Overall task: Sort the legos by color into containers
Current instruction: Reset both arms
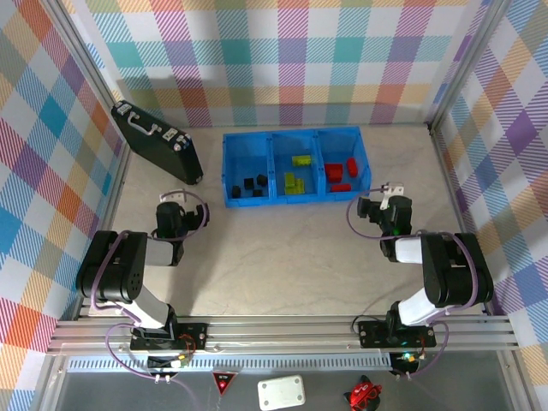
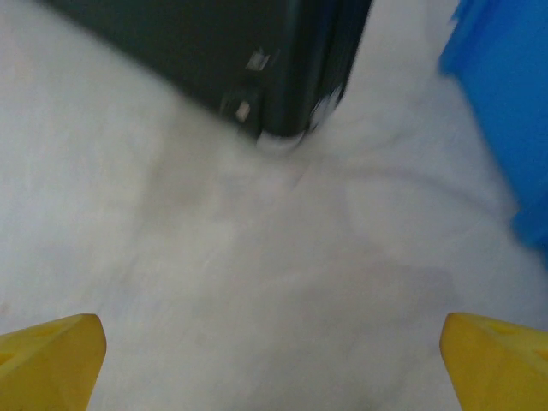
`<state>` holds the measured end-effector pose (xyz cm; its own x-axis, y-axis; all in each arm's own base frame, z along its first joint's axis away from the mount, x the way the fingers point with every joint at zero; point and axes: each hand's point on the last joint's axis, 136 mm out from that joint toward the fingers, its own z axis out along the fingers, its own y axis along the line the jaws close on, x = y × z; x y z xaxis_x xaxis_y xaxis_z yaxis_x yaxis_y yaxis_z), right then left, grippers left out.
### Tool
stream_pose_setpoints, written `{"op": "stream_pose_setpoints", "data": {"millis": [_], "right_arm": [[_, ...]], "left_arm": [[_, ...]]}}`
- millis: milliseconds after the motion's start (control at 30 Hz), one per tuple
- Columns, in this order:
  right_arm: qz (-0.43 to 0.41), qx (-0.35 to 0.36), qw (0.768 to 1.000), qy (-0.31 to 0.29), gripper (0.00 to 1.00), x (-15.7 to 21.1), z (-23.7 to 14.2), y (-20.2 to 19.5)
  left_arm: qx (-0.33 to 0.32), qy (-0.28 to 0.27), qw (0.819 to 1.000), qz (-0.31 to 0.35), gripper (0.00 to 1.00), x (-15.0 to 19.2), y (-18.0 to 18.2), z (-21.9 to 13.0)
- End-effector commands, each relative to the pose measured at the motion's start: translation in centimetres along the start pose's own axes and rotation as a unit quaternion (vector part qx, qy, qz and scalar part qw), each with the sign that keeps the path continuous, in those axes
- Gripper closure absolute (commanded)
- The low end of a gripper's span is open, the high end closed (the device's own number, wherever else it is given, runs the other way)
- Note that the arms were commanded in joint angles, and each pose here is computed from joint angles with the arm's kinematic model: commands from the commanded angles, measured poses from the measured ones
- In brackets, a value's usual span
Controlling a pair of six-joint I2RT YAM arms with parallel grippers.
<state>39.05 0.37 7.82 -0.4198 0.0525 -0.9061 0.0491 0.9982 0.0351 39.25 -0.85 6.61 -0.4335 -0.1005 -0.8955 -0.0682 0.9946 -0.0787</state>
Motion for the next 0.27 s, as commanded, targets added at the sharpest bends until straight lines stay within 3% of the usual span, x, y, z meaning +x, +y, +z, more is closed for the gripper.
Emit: {"op": "stream_pose_setpoints", "data": {"millis": [0, 233], "right_arm": [[0.002, -0.014, 0.999, -0.030, 0.01, -1.6, 0.0, 0.4], [-0.007, -0.034, 0.997, -0.062, 0.01, -1.8, -1.2, 1.1]], "left_arm": [[0.008, -0.028, 0.999, 0.023, 0.00, -1.7, -0.8, 0.1], [0.009, -0.027, 0.999, 0.023, 0.00, -1.6, -0.8, 0.0]]}}
